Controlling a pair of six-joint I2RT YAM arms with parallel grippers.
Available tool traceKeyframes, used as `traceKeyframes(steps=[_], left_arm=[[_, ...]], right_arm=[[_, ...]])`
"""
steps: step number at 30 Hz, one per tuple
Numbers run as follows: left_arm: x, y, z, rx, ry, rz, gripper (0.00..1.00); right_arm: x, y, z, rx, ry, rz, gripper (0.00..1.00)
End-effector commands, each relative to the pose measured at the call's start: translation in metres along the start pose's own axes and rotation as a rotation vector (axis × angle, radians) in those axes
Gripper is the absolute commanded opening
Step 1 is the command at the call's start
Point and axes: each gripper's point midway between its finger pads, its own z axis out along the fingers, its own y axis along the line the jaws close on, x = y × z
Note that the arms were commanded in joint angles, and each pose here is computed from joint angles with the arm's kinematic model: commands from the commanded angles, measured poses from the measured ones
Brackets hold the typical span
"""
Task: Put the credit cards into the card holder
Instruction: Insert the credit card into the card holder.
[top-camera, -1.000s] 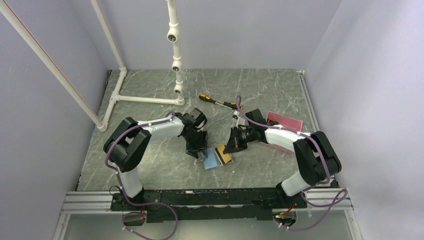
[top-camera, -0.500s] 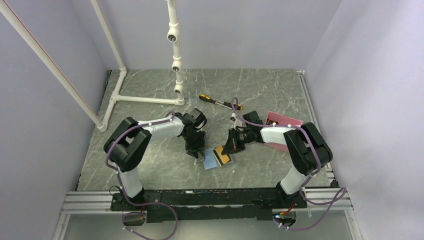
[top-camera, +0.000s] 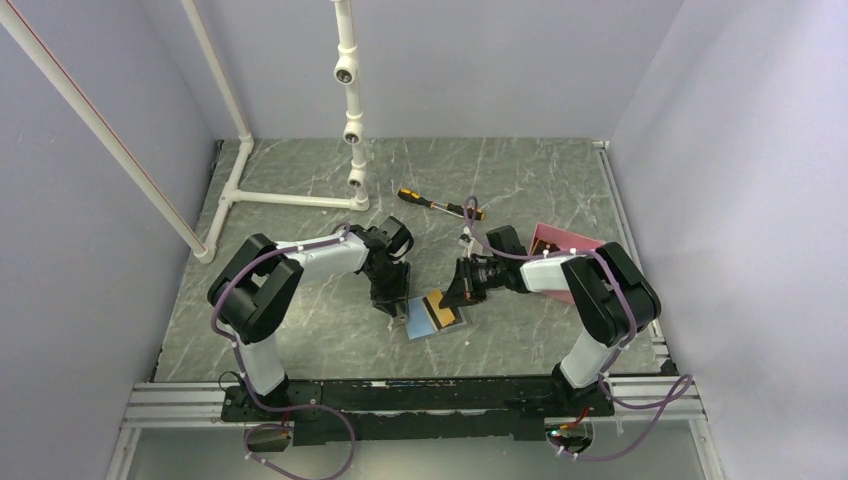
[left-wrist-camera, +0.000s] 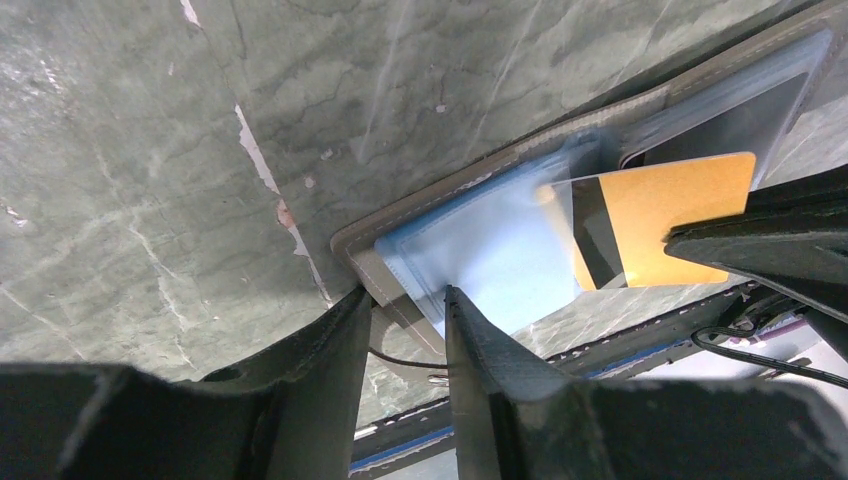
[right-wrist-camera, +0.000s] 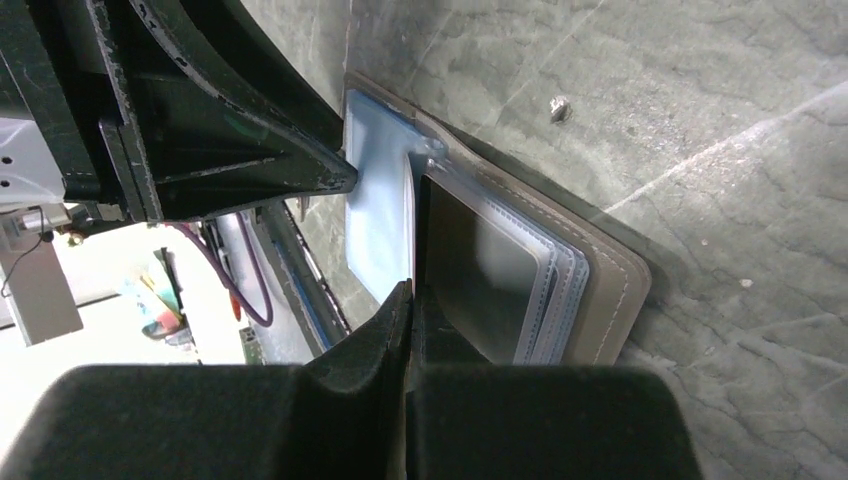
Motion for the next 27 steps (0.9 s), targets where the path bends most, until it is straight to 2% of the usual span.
traceKeyframes(steps=[1,5,14,18,23,27], left_arm=[[0.003,0.016,0.022,-0.061,0.004,0.017,0.40],[0.002,0.016,0.023,-0.057,0.004,0.019,0.40],[0.000,0.009,0.016,-0.028,-0.019,0.015,0.39],[-0.003,0.005,0.009,-0.017,-0.045,0.015,0.42],[-0.006,0.000,-0.012,0.001,-0.106,0.019,0.54],[-0.002,0.003,-0.022,0.002,-0.129,0.015,0.57]], right_arm=[[-0.011,0.003,0.003,-0.023,-0.054,-0.075,0.00],[-0.013,0.002,0.002,-0.013,-0.068,-0.087,0.00],[-0.006,0.011,0.005,-0.045,-0.152,-0.005,0.00],[-0.004,0.003,0.005,0.004,-0.184,0.004,0.00],[-0.002,-0.018,-0.003,0.160,-0.171,-0.021,0.16],[0.002,-0.024,-0.011,0.230,-0.155,-0.037,0.23]])
